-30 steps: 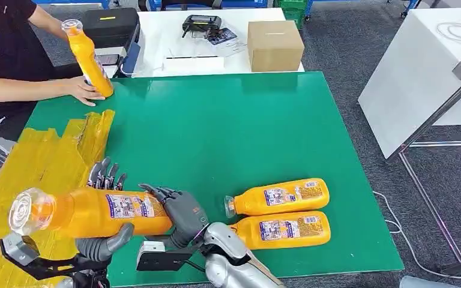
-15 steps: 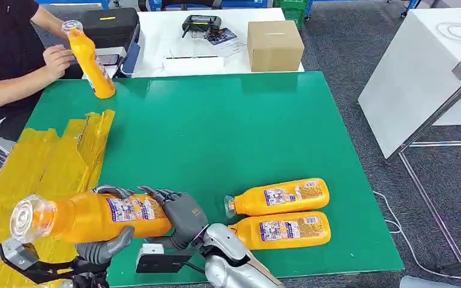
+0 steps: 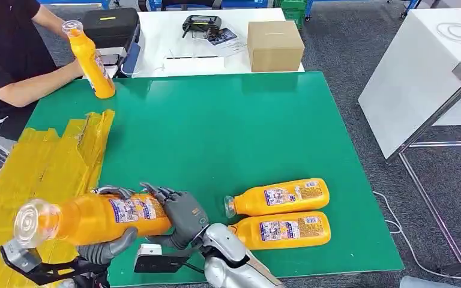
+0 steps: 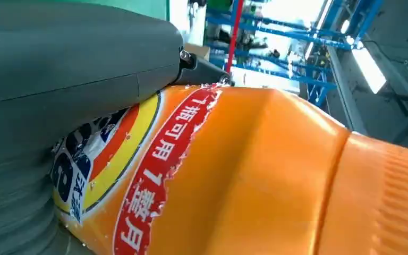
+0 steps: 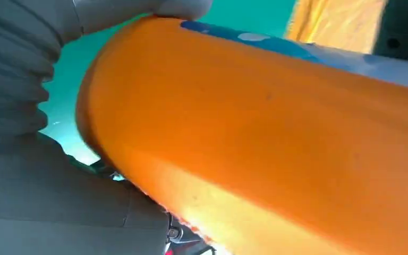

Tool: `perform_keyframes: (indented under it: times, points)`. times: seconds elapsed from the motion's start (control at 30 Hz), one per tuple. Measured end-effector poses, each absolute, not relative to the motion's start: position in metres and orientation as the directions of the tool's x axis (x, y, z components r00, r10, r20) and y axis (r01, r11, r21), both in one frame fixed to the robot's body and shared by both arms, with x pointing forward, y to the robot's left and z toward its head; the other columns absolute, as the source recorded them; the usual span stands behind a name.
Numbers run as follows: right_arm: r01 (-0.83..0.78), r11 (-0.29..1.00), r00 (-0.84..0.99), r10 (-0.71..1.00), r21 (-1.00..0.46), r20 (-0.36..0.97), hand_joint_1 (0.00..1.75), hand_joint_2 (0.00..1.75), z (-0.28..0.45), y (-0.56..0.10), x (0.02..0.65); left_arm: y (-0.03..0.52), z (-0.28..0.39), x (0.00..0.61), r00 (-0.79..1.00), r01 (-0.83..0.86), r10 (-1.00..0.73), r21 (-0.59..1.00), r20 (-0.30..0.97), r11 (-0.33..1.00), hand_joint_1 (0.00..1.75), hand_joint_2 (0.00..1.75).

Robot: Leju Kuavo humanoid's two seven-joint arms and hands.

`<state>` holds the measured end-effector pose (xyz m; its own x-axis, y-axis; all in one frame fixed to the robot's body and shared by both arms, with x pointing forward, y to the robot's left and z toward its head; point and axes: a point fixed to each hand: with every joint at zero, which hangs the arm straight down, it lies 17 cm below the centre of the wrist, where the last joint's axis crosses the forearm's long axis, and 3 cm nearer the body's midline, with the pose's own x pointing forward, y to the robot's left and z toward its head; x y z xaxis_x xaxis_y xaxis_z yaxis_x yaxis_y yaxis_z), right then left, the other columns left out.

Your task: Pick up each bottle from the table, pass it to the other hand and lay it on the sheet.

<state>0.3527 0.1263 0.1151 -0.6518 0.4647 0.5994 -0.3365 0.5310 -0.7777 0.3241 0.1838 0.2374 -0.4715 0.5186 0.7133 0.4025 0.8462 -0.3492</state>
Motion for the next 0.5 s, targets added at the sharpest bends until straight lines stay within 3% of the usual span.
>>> perform_keyframes:
  times: [0.07, 0.2, 0.27, 0.33, 0.5]
  points:
    - [-0.323, 0.525, -0.641, 0.491, -0.788, 0.59, 0.0, 0.0, 0.115, 0.122, 0.357, 0.186, 0.237, 0.329, -0.538, 0.322, 0.363, -0.212, 0.761, 0.923, 1.75, 1.75]
    - [-0.302, 0.578, -0.61, 0.495, -0.758, 0.619, 0.0, 0.0, 0.133, 0.102, 0.369, 0.233, 0.224, 0.355, -0.573, -0.041, -0.177, 0.188, 0.8, 0.981, 1.75, 1.75]
    - [-0.287, 0.615, -0.608, 0.476, -0.734, 0.636, 0.0, 0.0, 0.149, 0.086, 0.376, 0.27, 0.213, 0.363, -0.497, -0.22, -0.435, 0.377, 0.75, 0.9, 1.75, 1.75]
    - [-0.258, 0.654, -0.61, 0.461, -0.711, 0.645, 0.0, 0.0, 0.167, 0.063, 0.382, 0.311, 0.199, 0.368, -0.354, -0.361, -0.686, 0.584, 0.636, 0.727, 1.75, 1.75]
    - [-0.176, 0.735, -0.646, 0.416, -0.654, 0.64, 0.0, 0.0, 0.213, 0.013, 0.388, 0.38, 0.156, 0.368, -0.103, -0.382, -0.906, 0.825, 0.411, 0.418, 1.75, 1.75]
